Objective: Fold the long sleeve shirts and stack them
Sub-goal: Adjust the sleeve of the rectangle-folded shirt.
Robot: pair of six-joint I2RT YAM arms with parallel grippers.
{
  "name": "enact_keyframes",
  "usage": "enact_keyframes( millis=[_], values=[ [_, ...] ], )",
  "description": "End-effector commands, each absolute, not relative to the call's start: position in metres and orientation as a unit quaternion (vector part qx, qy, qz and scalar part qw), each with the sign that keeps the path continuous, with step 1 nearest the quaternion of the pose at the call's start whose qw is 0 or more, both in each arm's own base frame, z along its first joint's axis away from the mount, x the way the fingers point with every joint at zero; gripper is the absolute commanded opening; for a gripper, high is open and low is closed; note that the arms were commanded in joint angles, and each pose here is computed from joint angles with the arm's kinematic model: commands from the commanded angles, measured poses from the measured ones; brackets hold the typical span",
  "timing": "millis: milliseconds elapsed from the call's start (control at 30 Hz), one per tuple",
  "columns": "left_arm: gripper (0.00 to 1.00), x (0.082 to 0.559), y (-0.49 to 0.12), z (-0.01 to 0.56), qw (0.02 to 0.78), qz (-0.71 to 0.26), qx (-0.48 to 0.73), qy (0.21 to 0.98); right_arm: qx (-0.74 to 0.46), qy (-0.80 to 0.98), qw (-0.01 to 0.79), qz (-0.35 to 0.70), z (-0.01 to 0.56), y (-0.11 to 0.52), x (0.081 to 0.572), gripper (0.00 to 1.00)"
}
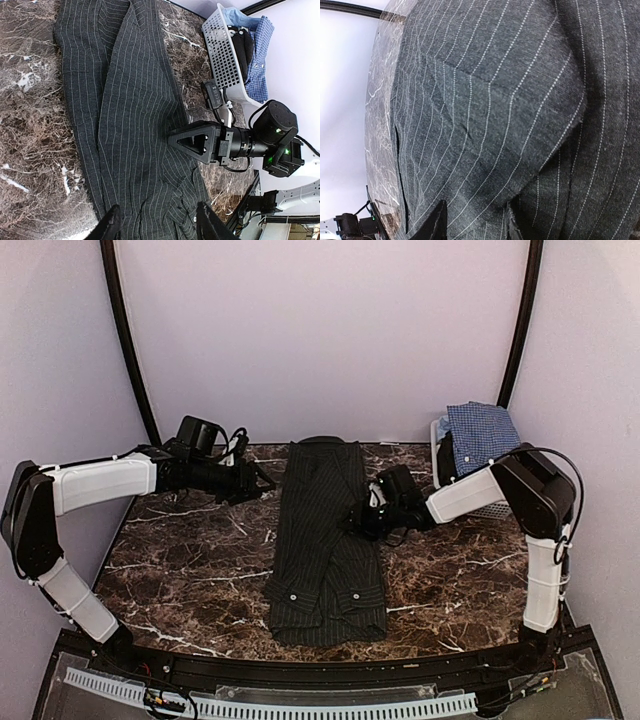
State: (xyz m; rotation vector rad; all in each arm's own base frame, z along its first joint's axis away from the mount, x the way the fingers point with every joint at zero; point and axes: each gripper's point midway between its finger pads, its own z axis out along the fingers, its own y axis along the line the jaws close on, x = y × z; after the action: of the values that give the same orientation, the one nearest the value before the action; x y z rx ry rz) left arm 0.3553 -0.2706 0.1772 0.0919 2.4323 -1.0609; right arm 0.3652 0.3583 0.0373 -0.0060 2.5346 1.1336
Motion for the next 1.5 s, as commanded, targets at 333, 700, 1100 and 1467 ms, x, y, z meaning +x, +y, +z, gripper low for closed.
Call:
enact_keyframes(
  millis=[333, 700, 1100, 1467],
  values=[
    [0.49, 0.350, -0.271, 0.190, 0.250, -0.394, 0.043, 0.883, 0.000, 0.887, 0.216, 0.409, 0.059, 0.371, 0.388, 0.01],
    [0.49, 0.349, -0.271, 0.190, 0.249, -0.394, 0.045, 0.884, 0.008, 0.894, 0.249, 0.372, 0.073, 0.352, 0.396, 0.00],
    [0.50, 0.331, -0.269, 0.155, 0.202, -0.367, 0.047, 0.907, 0.021, 0.901, 0.274, 0.334, 0.081, 0.324, 0.409, 0.00],
    [0.50, 0.297, -0.262, 0.111, 0.150, -0.340, 0.045, 0.927, -0.001, 0.891, 0.248, 0.380, 0.081, 0.348, 0.384, 0.31]
  ],
)
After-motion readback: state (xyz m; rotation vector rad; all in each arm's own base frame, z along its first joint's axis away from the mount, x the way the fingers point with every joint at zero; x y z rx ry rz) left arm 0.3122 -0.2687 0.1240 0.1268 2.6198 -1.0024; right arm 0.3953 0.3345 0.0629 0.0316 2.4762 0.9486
